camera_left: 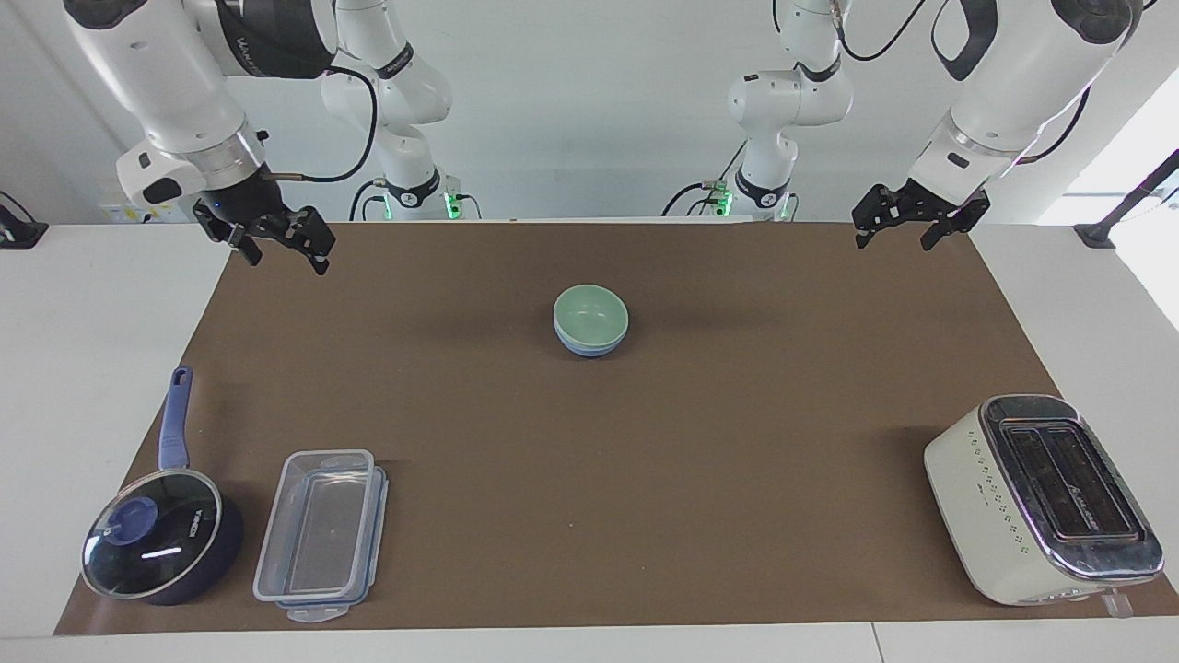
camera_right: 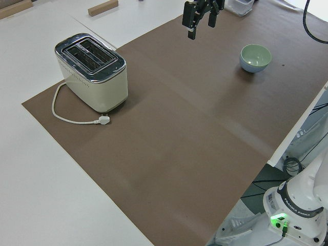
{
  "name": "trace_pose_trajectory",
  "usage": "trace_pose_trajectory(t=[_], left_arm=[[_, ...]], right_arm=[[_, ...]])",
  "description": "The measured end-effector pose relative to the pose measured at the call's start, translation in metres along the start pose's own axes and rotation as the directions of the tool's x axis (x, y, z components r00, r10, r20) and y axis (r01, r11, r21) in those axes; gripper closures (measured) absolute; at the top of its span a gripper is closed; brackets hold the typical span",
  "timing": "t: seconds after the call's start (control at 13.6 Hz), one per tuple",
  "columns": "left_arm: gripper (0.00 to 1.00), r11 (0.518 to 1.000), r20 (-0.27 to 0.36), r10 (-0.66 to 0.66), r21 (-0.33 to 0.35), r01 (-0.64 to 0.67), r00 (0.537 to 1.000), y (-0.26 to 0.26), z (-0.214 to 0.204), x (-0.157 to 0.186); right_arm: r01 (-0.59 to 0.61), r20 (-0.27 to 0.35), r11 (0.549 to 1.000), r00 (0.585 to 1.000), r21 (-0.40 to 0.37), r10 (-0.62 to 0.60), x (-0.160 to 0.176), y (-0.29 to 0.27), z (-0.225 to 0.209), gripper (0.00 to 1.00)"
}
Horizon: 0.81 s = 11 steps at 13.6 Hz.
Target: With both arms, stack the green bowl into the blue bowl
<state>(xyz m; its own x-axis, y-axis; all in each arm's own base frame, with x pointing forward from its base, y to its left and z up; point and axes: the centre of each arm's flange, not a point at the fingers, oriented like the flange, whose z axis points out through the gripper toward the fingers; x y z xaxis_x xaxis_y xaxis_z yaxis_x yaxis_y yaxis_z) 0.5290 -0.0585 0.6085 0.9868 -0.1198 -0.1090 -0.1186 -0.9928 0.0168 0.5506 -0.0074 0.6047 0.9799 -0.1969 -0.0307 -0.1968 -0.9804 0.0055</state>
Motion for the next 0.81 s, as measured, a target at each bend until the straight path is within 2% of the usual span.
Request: trace_pose_trajectory(t=[0.66,0.81], left_arm=[[0.0,1.0,-0.001,0.0,0.0,0.0,1.0,0.0,-0.0001,0.0001],[0.0,1.0,-0.001,0.0,0.0,0.0,1.0,0.0,-0.0001,0.0001]], right_arm=[[-0.014,0.021,1.0,1.0,-0.007,0.014,-0.0082,0.0096,-0.0068,0.0],[-0.013,0.042,1.0,0.999,-0.011,0.013,-0.0115,0.0097,-0.0093,0.0]])
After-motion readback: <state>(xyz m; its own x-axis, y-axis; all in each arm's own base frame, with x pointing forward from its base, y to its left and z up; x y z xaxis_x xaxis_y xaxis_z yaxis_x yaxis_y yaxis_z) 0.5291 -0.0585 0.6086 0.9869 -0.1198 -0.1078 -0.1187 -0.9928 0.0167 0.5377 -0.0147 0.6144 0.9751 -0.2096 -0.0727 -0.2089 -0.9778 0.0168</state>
